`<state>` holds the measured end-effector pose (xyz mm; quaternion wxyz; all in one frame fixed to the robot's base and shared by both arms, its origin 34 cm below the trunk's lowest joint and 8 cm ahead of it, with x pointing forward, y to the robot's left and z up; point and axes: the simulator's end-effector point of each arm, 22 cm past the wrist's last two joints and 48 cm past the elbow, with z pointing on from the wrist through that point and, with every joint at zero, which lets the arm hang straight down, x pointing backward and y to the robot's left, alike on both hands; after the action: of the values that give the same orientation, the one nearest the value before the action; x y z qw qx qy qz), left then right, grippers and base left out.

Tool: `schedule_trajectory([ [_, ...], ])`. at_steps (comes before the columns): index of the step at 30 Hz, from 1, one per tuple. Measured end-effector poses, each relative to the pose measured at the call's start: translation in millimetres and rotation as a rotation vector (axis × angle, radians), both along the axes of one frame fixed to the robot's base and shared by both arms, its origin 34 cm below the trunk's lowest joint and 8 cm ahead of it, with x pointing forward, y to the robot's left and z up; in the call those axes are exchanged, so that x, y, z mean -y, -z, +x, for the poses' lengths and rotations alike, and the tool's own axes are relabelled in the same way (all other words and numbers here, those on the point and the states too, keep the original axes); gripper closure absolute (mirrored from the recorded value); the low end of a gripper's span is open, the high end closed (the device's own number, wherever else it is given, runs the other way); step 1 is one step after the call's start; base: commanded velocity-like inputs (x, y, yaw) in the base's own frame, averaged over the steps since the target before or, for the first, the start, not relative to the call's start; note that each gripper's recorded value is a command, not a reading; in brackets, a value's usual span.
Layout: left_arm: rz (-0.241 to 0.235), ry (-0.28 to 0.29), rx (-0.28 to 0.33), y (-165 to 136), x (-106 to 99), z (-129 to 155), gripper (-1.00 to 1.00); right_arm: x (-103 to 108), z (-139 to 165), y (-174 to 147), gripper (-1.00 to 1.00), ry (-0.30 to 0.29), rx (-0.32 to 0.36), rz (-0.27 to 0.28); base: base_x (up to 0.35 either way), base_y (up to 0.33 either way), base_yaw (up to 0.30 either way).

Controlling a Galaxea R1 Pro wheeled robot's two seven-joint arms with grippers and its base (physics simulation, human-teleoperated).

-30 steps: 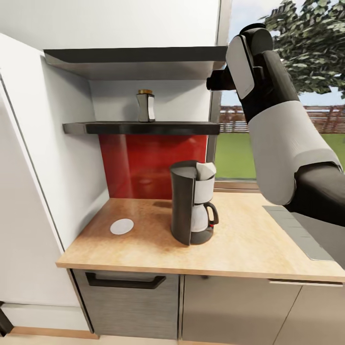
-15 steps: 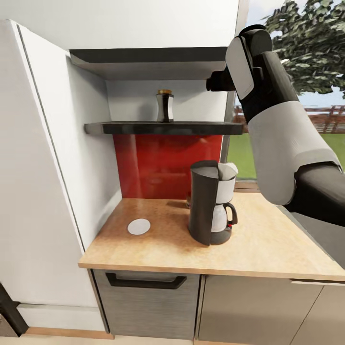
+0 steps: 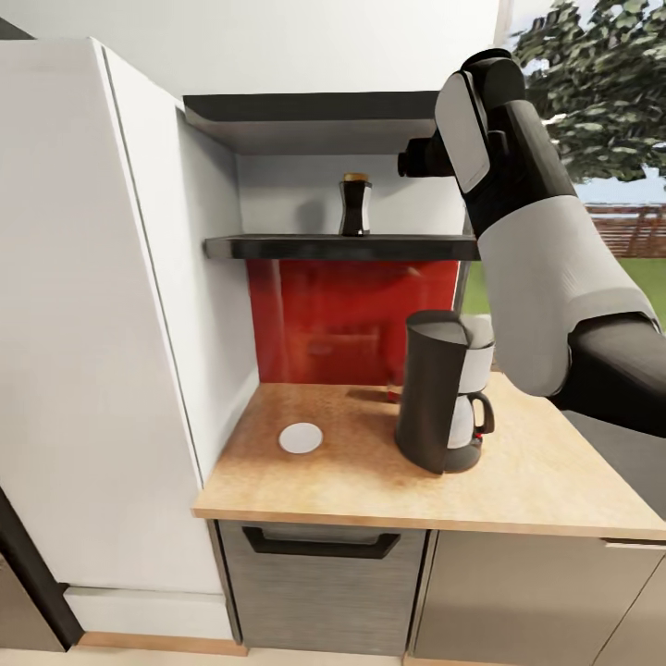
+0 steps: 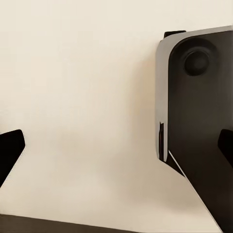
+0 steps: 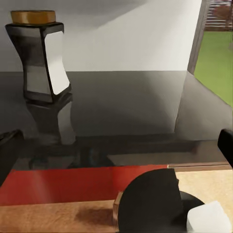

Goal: Set up a coffee station on the kitchen countertop: keep the coffee maker on the countertop, move the bottle of coffee from the kitchen shelf to the counter next to the coffee maker, place a paper coffee filter on top of the coffee maker, put the saucer next to the coffee maker with the coffee cup on the saucer, and place the electric kettle next to the coffee maker.

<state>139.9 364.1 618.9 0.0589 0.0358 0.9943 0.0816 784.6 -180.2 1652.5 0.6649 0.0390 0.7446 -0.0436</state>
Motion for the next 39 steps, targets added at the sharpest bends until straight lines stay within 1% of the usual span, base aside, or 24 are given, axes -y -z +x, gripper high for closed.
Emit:
schedule_trajectory([
  [11,-0.004,0.003,-0.001,0,3,0,-1.0,0,0,0,-1.0,0.002,0.0,-0.004,0.0,0.043,0.0],
  [18,-0.001,0.002,-0.001,0,0,0,-1.0,0,0,0,-1.0,0.003,-0.001,-0.004,0.0,0.0,0.0],
  [20,0.001,0.0,-0.004,0,-1,-1,-1.0,1,2,4,-1.0,0.008,-0.011,-0.008,0.0,0.0,0.0],
  [22,0.002,-0.001,-0.017,0,-1,-3,-1.0,2,7,14,-1.0,0.012,-0.036,-0.013,0.0,0.0,0.0],
  [24,0.006,-0.004,-0.05,1,-3,-10,-1.0,2,13,28,-1.0,0.016,-0.071,-0.019,0.0,0.011,0.0],
  [26,0.014,-0.008,-0.083,0,-8,-16,-1.0,3,18,36,-1.0,0.02,-0.083,-0.016,0.042,0.147,0.0],
  [28,0.018,-0.01,-0.094,0,-11,-18,-1.0,3,20,34,-1.0,0.022,-0.068,-0.01,0.075,0.233,0.0],
  [31,0.021,-0.01,-0.099,0,-12,-18,-1.0,1,20,31,-1.0,0.028,-0.052,-0.028,0.094,0.259,0.0],
  [32,0.02,-0.01,-0.099,0,-12,-18,-1.0,0,20,29,-1.0,0.033,-0.045,-0.044,0.09,0.161,0.0],
  [34,0.02,-0.009,-0.101,0,-12,-19,-1.0,-6,16,20,-1.0,0.048,-0.017,-0.11,0.033,0.054,0.0],
  [36,0.021,-0.009,-0.102,0,-12,-19,-1.0,-9,11,8,-1.0,0.049,0.017,-0.129,0.013,0.022,0.0],
  [38,0.021,-0.007,-0.103,0,-12,-20,-1.0,-13,4,-5,-1.0,0.045,0.055,-0.134,0.005,0.008,0.0],
  [39,0.021,-0.007,-0.103,0,-12,-20,-1.0,-14,3,-7,-1.0,0.044,0.059,-0.134,0.002,0.004,0.0],
])
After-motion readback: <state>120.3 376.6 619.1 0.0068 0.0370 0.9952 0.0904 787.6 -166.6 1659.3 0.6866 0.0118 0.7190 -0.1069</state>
